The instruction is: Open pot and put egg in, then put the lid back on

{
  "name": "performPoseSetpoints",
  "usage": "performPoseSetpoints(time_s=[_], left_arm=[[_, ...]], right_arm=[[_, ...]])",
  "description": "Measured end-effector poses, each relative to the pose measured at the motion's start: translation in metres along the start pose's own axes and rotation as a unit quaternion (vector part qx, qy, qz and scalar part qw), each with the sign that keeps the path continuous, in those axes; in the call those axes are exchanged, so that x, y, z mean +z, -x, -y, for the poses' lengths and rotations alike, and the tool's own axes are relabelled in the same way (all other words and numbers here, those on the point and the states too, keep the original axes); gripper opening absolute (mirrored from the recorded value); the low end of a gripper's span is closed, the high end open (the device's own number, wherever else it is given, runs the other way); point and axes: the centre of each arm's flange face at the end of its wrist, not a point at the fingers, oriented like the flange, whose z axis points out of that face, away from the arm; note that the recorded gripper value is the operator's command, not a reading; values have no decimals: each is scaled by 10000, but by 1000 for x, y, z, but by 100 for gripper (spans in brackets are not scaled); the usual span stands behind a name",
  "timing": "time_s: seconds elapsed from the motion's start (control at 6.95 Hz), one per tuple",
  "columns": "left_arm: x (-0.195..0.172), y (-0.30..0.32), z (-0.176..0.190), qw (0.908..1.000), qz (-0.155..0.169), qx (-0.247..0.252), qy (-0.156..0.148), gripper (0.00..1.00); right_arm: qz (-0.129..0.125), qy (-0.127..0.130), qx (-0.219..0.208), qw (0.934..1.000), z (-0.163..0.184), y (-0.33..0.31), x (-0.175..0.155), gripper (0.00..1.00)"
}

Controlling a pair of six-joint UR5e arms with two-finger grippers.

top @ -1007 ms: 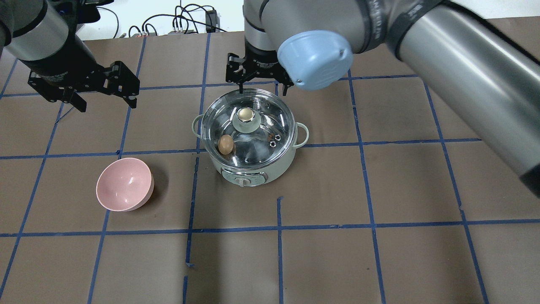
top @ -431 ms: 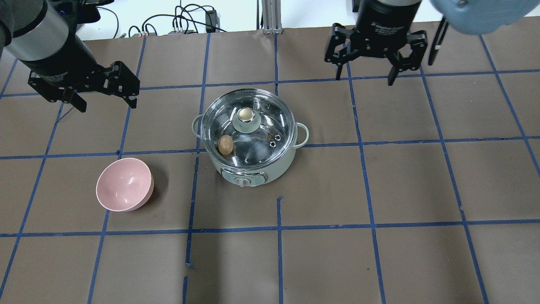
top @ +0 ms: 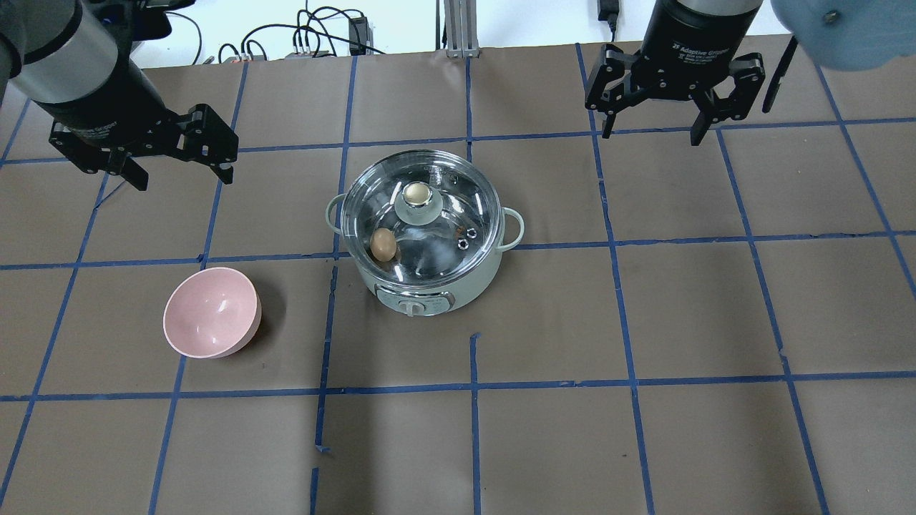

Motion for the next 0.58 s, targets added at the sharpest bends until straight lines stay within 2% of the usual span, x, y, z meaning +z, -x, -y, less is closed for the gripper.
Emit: performPoseSetpoints(time_s=[0.58], left_arm=[[0,0,0,10000,-11,-5,2,100]], right_arm=[[53,-31,-35,10000,1,3,5,100]])
